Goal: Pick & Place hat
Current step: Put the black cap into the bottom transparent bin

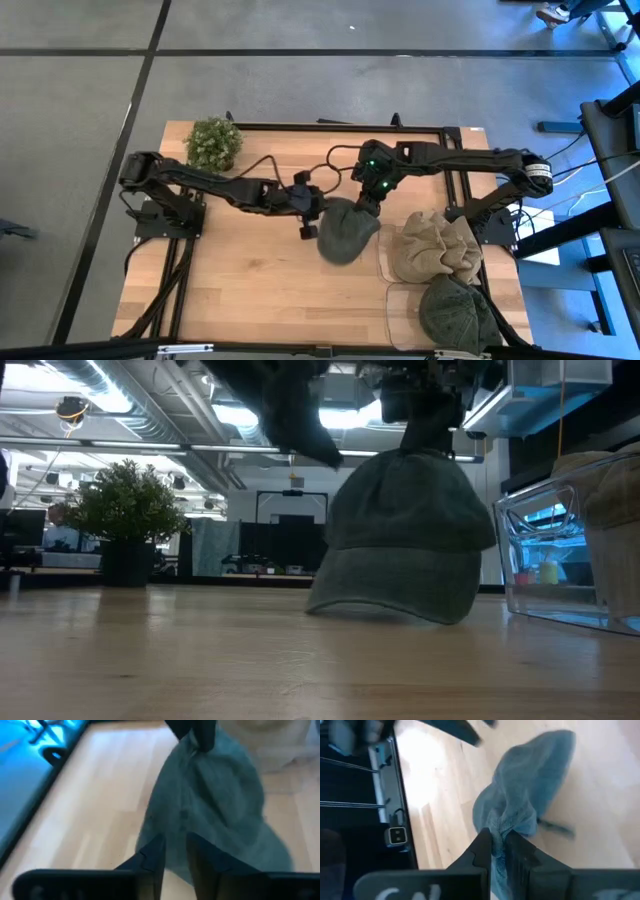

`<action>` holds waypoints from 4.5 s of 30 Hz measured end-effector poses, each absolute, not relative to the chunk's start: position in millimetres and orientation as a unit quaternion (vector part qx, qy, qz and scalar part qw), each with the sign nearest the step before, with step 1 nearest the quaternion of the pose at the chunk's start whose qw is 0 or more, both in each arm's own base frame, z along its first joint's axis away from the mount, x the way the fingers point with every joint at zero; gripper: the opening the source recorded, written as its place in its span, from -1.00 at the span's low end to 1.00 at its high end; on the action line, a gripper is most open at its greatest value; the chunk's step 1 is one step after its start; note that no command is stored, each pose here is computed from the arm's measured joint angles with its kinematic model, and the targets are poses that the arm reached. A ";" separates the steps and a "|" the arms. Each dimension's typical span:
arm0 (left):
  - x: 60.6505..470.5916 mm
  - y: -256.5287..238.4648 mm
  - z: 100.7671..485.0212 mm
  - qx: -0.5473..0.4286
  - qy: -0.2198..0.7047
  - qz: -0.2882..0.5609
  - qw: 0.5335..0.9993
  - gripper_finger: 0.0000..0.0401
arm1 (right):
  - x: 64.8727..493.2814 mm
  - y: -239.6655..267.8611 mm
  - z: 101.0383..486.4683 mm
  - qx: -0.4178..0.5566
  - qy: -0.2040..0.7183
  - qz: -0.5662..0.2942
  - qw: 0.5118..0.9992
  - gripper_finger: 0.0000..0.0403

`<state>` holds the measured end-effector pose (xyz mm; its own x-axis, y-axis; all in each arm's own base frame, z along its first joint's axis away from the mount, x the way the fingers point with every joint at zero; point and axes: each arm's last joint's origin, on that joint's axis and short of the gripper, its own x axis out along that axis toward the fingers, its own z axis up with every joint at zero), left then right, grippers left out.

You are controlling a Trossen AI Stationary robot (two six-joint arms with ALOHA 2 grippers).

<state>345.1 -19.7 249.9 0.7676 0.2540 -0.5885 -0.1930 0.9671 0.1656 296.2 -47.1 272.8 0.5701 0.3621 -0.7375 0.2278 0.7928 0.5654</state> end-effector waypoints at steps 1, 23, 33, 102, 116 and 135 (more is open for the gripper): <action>341.8 -19.3 256.0 0.050 0.312 0.128 0.940 -0.60 | 296.0 -47.4 276.8 0.313 0.464 0.036 0.828 -0.83; 303.0 14.1 298.1 0.035 0.279 0.288 0.915 -0.40 | 233.1 15.7 480.4 0.417 0.412 -0.028 0.810 -0.83; 318.8 30.7 268.4 0.043 0.342 0.265 0.901 -0.42 | 198.8 92.5 497.2 0.525 0.409 -0.082 0.742 -0.83; 329.5 34.0 265.8 0.027 0.324 0.201 0.924 -0.42 | 178.0 252.7 399.3 0.509 0.507 -0.305 0.625 -0.83; 329.4 34.2 265.8 0.031 0.325 0.200 0.924 -0.42 | 184.6 266.7 358.4 0.524 0.527 -0.345 0.573 -0.82; 329.2 34.2 265.5 0.039 0.328 0.197 0.923 -0.43 | 212.0 262.0 332.7 0.563 0.511 -0.354 0.544 -0.76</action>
